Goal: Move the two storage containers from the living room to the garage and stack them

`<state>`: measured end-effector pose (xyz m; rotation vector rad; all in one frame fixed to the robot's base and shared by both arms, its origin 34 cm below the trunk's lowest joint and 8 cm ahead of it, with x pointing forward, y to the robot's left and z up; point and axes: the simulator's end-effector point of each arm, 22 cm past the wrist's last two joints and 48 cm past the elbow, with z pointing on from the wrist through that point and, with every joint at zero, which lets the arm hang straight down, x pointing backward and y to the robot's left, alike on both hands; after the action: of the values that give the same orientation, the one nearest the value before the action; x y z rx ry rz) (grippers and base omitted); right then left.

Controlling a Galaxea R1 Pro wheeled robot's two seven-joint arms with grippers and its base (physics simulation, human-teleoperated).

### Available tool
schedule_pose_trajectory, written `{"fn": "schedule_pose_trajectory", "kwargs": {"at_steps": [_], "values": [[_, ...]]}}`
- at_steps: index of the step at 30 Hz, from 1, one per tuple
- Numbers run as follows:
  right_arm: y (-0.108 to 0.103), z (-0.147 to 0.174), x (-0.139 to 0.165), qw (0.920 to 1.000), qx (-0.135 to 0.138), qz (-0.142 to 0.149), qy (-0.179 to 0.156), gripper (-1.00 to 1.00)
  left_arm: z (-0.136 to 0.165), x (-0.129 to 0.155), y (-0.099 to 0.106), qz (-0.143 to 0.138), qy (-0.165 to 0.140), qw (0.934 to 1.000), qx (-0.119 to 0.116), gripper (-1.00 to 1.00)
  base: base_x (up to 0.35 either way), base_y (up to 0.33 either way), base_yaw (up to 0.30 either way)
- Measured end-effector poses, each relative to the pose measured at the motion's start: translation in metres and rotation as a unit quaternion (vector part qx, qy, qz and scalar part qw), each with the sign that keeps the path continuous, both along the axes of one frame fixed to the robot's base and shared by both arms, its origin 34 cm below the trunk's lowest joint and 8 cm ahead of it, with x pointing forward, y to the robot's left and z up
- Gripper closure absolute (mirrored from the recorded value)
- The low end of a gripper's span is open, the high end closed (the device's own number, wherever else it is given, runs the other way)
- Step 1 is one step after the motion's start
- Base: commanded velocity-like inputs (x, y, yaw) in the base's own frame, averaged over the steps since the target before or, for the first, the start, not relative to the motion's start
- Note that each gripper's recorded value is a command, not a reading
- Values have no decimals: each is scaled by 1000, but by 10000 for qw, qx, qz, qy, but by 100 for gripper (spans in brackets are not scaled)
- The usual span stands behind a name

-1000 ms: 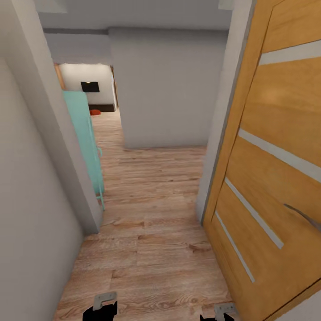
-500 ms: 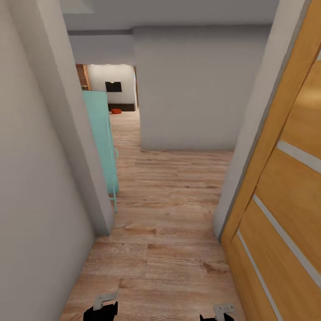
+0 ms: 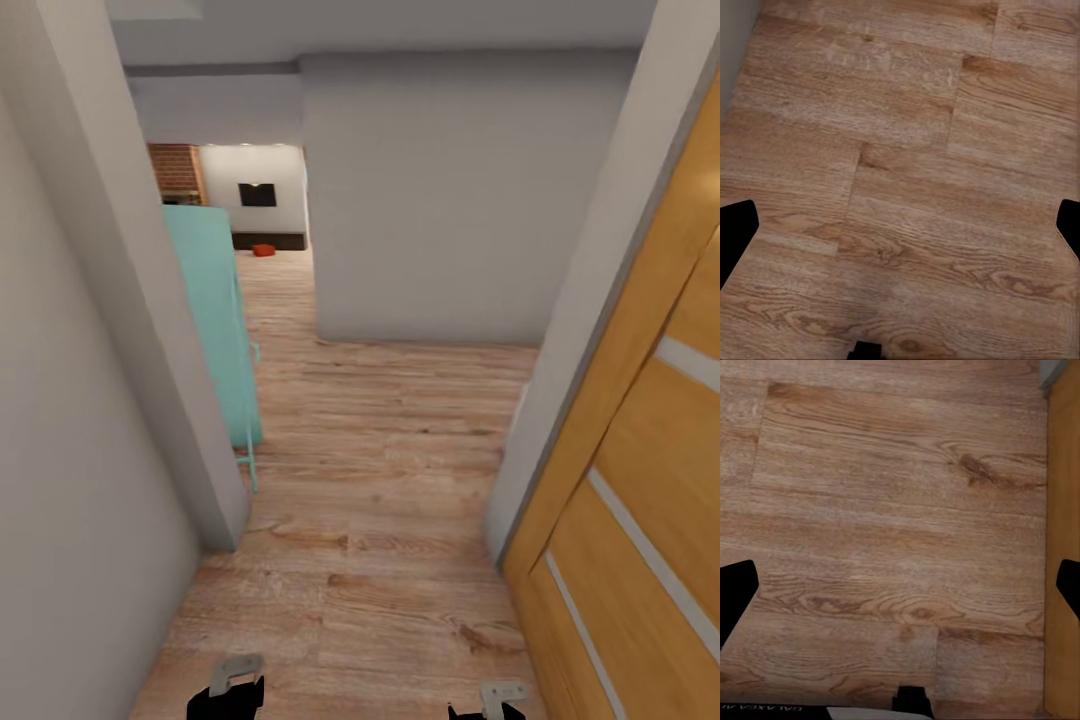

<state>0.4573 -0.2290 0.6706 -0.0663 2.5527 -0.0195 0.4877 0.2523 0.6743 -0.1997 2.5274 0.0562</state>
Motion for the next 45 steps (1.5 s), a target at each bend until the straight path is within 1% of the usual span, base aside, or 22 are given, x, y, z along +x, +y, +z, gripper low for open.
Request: {"fn": "schedule_pose_trajectory", "kwargs": {"at_steps": [6, 19, 29, 45], "values": [[0, 0, 0, 10000, 1, 1, -3, -100, 0, 0, 0, 0, -3, 10000, 1, -100, 328, -89, 90], [0, 0, 0, 10000, -2, 4, -4, -100, 0, 0, 0, 0, -4, 10000, 0, -100, 328, -89, 2], [0, 0, 0, 10000, -16, 14, -4, -100, 0, 0, -4, -16, -4, 10000, -24, -100, 328, -89, 0], [0, 0, 0, 10000, -9, 11, -2, -100, 0, 0, -4, -16, -4, 10000, -21, -100, 328, -89, 0]]}}
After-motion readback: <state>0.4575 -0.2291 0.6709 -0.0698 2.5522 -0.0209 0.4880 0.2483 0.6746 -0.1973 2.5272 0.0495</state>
